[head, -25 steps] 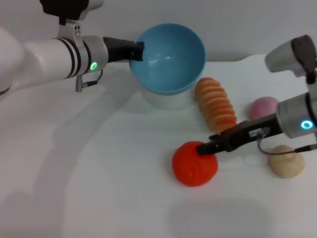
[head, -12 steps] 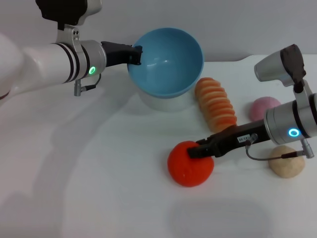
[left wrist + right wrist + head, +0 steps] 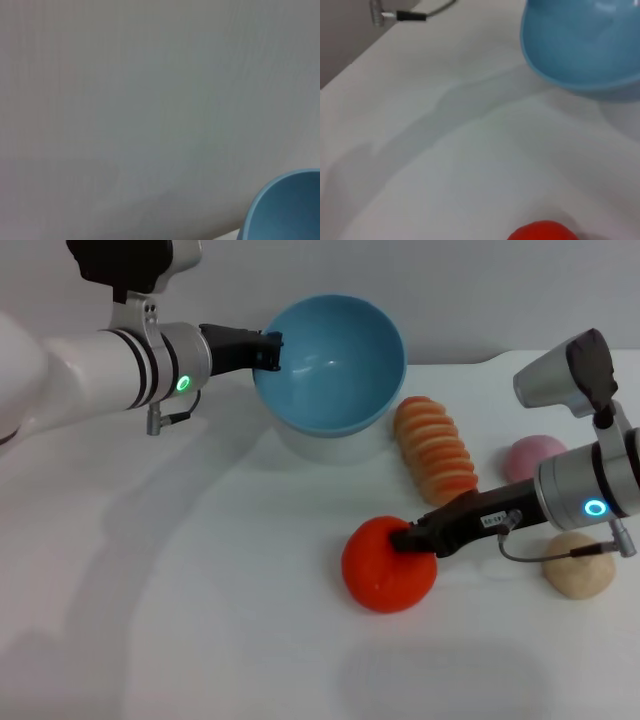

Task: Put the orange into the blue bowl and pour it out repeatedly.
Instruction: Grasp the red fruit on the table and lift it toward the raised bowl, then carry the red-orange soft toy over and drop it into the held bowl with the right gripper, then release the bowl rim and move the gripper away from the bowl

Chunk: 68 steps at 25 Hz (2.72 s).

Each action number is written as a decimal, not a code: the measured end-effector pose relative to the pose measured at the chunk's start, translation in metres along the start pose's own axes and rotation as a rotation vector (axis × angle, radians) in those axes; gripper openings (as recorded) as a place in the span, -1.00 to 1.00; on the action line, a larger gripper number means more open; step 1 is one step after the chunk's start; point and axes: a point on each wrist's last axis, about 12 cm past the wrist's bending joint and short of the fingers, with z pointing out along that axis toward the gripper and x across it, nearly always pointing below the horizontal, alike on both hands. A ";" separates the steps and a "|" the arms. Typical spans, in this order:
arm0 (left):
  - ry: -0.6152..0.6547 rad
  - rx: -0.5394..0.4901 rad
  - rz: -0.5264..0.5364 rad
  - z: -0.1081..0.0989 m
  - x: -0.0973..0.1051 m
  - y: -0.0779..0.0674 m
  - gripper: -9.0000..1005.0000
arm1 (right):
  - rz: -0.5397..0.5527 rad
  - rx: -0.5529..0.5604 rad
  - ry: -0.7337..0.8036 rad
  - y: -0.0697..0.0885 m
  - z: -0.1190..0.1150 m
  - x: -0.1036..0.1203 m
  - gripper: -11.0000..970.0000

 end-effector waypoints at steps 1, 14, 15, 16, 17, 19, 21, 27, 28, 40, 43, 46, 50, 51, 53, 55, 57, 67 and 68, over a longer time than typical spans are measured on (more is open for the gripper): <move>0.000 0.000 0.001 0.000 0.000 0.000 -0.99 | -0.010 0.002 -0.009 0.000 -0.002 -0.002 -0.85; 0.087 0.068 0.117 0.005 0.007 -0.018 -0.98 | -0.283 0.072 -0.332 0.038 -0.116 -0.082 -0.94; 0.093 0.079 0.119 0.005 0.006 -0.020 -0.98 | -0.281 0.077 -0.341 0.038 -0.118 -0.083 -0.94; 0.097 0.092 0.122 0.005 0.005 -0.023 -0.98 | -0.281 0.077 -0.341 0.038 -0.118 -0.083 -0.94; 0.097 0.101 0.125 0.005 0.004 -0.024 -0.98 | -0.276 0.081 -0.347 0.037 -0.120 -0.084 -0.94; 0.101 0.120 0.130 0.005 0.002 -0.028 -0.99 | -0.259 0.081 -0.345 0.033 -0.118 -0.083 -0.94; 0.106 0.138 0.130 0.005 0.000 -0.032 -0.99 | -0.237 0.071 -0.330 0.029 -0.112 -0.081 -0.94; 0.100 0.173 0.152 0.006 -0.007 -0.042 -0.99 | -0.186 0.048 -0.293 0.014 -0.090 -0.073 -0.94; 0.100 0.175 0.150 0.006 -0.007 -0.043 -0.99 | -0.176 0.057 -0.294 0.011 -0.088 -0.072 -0.94; 0.111 0.168 0.157 0.006 0.000 -0.044 -0.98 | -0.110 0.104 -0.305 -0.003 -0.078 -0.067 -0.82; 0.113 0.166 0.149 0.006 0.000 -0.044 -0.98 | -0.112 0.106 -0.307 -0.003 -0.079 -0.067 -0.71; 0.122 0.174 0.150 0.005 0.000 -0.043 -0.98 | -0.109 0.113 -0.329 -0.004 -0.083 -0.067 -0.61; 0.160 0.186 0.153 0.001 -0.005 -0.040 -0.98 | -0.093 0.132 -0.382 -0.006 -0.094 -0.064 -0.07; 0.175 0.178 0.158 0.000 -0.008 -0.038 -0.98 | -0.087 0.136 -0.391 -0.007 -0.097 -0.062 -0.02; 0.204 0.161 0.175 -0.001 -0.008 -0.036 -0.98 | -0.080 0.141 -0.398 -0.008 -0.099 -0.060 0.06; 0.224 0.152 0.182 -0.002 -0.007 -0.036 -0.99 | -0.076 0.143 -0.399 -0.009 -0.099 -0.058 0.15; 0.236 0.154 0.184 -0.001 -0.005 -0.038 -0.99 | -0.074 0.143 -0.399 -0.009 -0.099 -0.057 0.19; 0.284 0.167 0.179 -0.001 0.013 -0.041 -0.99 | -0.073 0.154 -0.404 -0.010 -0.097 -0.060 0.19; 0.284 0.167 0.179 -0.001 0.013 -0.041 -0.99 | -0.074 0.154 -0.403 -0.010 -0.097 -0.060 0.19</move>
